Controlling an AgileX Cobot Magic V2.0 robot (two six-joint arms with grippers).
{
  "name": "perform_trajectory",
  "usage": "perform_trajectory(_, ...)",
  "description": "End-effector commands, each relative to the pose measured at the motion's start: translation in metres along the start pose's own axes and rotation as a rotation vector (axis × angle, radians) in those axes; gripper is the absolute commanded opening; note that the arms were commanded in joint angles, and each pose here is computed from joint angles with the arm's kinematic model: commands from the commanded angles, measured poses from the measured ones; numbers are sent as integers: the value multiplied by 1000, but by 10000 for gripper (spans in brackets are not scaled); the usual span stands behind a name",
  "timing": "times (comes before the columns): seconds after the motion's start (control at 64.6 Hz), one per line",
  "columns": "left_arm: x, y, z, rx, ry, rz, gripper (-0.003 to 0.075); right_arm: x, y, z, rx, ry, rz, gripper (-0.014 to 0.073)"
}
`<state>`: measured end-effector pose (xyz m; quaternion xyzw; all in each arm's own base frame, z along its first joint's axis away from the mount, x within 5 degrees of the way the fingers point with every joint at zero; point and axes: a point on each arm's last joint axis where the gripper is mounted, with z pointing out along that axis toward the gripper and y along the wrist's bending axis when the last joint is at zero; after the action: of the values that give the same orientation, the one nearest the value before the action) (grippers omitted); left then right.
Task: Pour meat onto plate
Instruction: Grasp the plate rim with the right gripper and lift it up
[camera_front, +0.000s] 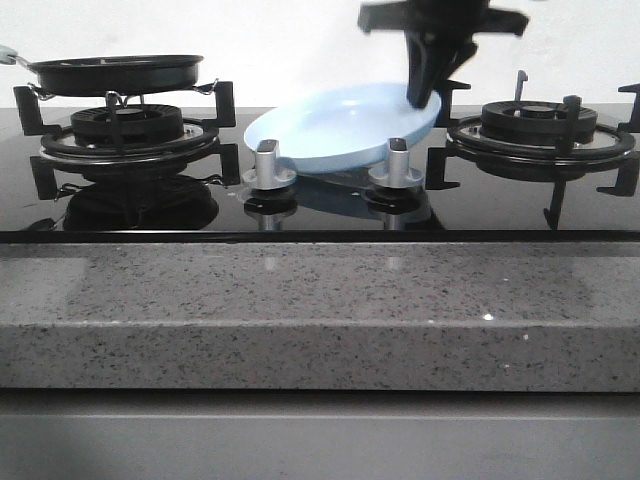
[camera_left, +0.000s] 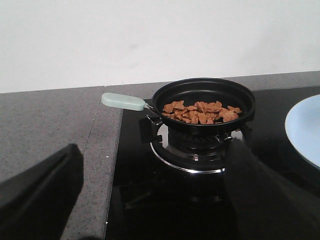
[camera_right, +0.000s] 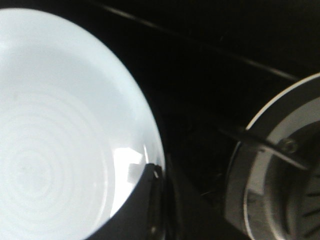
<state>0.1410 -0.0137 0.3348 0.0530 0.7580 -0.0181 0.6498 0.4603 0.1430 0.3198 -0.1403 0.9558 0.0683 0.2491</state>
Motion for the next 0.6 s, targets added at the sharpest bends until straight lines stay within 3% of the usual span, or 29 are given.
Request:
perform_trajectory(0.0, -19, 1, -2, -4, -113, -13, 562, -5, 1, -61, 19, -62, -16, -59)
perform_trajectory(0.356, -19, 1, -2, -4, -113, -13, 562, 2, 13, -125, -74, -163, 3, -59)
perform_trajectory(0.589, -19, 1, -2, -4, -113, -13, 562, 35, 21, -131, -94, -159, 12, -59)
